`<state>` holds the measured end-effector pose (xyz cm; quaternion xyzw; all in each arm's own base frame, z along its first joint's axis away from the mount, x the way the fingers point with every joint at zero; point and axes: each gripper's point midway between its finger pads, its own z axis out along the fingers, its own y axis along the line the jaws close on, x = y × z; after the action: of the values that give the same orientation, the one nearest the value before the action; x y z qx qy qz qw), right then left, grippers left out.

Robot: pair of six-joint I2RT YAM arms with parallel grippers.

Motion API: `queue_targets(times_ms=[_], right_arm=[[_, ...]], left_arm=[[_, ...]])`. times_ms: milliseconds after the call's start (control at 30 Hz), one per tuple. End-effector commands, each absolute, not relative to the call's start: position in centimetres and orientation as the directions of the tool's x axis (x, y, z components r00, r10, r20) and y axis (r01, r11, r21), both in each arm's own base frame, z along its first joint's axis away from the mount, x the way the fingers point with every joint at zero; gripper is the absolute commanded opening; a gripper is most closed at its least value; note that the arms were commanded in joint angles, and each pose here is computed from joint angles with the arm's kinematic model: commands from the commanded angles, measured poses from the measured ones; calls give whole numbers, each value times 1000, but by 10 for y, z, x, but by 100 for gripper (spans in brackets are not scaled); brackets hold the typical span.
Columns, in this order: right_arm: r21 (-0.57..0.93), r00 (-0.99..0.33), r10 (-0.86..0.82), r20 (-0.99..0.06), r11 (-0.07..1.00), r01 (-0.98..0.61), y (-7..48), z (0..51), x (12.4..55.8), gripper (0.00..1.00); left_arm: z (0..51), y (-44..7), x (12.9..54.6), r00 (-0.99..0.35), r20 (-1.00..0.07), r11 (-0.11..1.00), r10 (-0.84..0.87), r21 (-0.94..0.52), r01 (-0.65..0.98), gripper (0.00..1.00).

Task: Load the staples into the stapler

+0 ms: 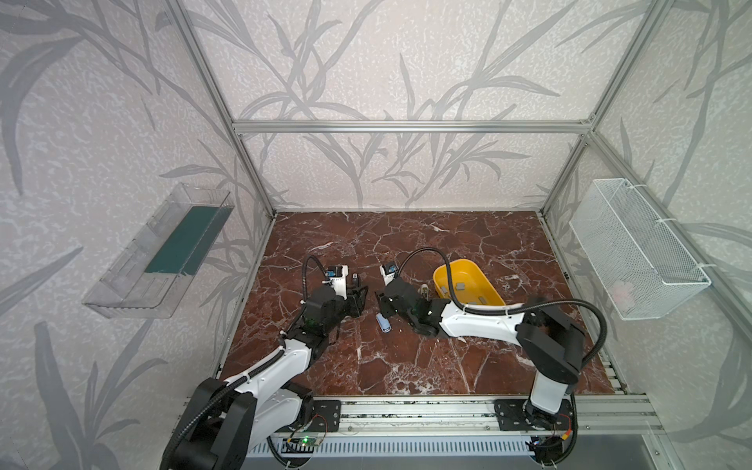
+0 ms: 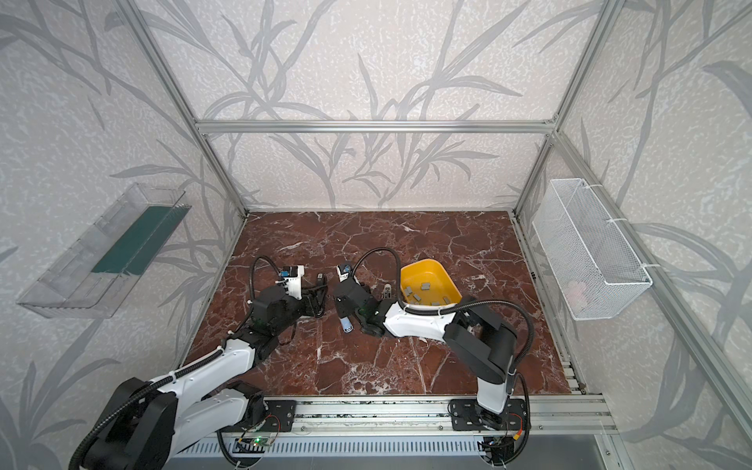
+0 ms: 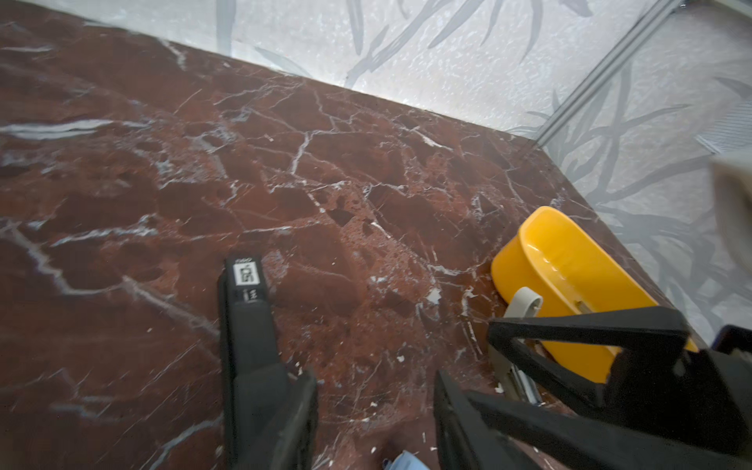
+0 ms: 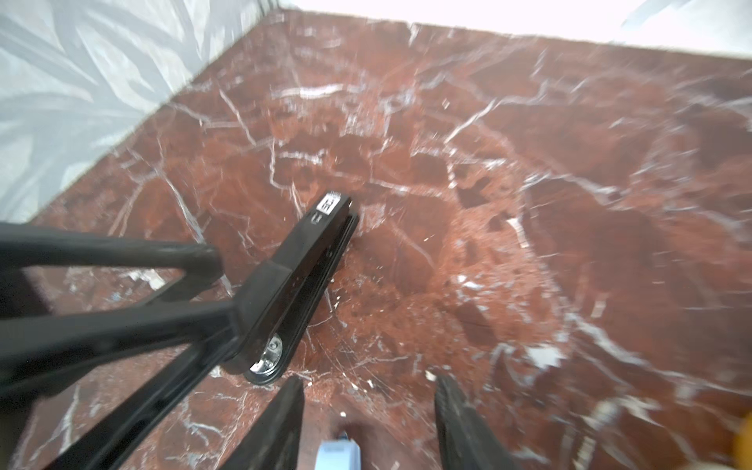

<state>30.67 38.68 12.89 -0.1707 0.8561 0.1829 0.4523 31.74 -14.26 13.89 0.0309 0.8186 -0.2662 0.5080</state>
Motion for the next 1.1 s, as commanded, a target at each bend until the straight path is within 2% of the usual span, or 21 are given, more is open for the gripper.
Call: queue_targets(times_ms=[0, 167, 267, 533, 600, 700, 767, 933, 1067], right_arm=[[70, -574, -177, -799, 921, -383, 338, 102, 291, 54], [51, -627, -166, -761, 948, -313, 292, 64, 269, 61], [31, -652, -180, -737, 954, -298, 284, 44, 265, 65], [-75, -689, -198, -697, 976, -204, 261, 10, 281, 67], [-65, -700, -190, -689, 977, -201, 259, 3, 283, 63], [-38, -705, -168, -689, 980, -196, 255, -3, 285, 46], [-14, -697, -162, -699, 977, -213, 256, -3, 282, 39], [54, -676, -172, -717, 953, -300, 265, -2, 272, 34], [110, -652, -230, -722, 893, -437, 289, -4, 263, 32]], left_arm=[[163, -164, 323, -455, -867, 795, -204, -418, 440, 50], [182, -191, 331, -471, -860, 708, -197, -458, 538, 51], [189, -201, 337, -480, -855, 686, -197, -470, 555, 51], [185, -211, 345, -494, -855, 690, -154, -451, 566, 51], [182, -212, 349, -498, -855, 693, -144, -446, 566, 51], [177, -219, 354, -515, -849, 680, -119, -447, 581, 51], [172, -226, 356, -528, -844, 664, -92, -447, 599, 51], [155, -233, 364, -559, -828, 663, -36, -439, 607, 51], [142, -233, 366, -572, -820, 674, -3, -425, 605, 50]])
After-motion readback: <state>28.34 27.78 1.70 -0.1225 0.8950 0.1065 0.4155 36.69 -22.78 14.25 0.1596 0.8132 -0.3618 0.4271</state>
